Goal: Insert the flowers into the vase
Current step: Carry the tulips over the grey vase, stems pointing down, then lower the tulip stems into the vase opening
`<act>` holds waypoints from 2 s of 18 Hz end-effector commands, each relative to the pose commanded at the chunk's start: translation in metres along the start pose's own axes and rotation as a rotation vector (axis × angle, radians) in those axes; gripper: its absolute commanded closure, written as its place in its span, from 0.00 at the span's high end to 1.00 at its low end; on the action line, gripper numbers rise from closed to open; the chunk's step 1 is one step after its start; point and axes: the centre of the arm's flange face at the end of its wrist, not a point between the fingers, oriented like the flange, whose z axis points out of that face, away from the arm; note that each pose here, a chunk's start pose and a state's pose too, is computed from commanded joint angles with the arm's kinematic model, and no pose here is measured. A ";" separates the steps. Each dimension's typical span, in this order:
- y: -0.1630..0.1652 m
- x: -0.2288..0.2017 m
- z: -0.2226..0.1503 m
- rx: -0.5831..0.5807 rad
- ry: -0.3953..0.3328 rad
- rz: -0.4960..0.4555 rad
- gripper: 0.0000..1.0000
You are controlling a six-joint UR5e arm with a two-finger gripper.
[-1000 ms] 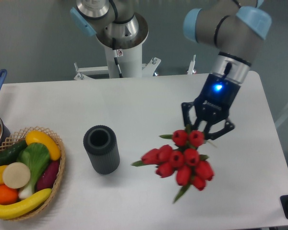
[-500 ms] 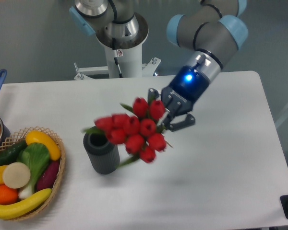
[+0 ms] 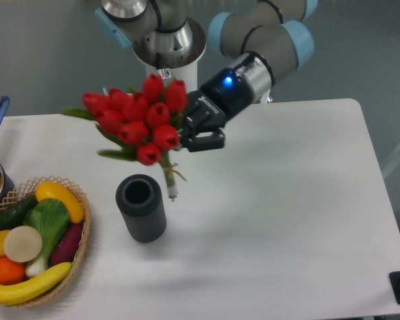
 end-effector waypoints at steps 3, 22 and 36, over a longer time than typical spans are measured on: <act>0.007 0.005 0.006 -0.002 0.012 -0.017 0.21; 0.090 -0.001 0.008 -0.010 0.014 -0.162 0.23; 0.159 -0.012 0.009 -0.068 0.010 -0.200 0.24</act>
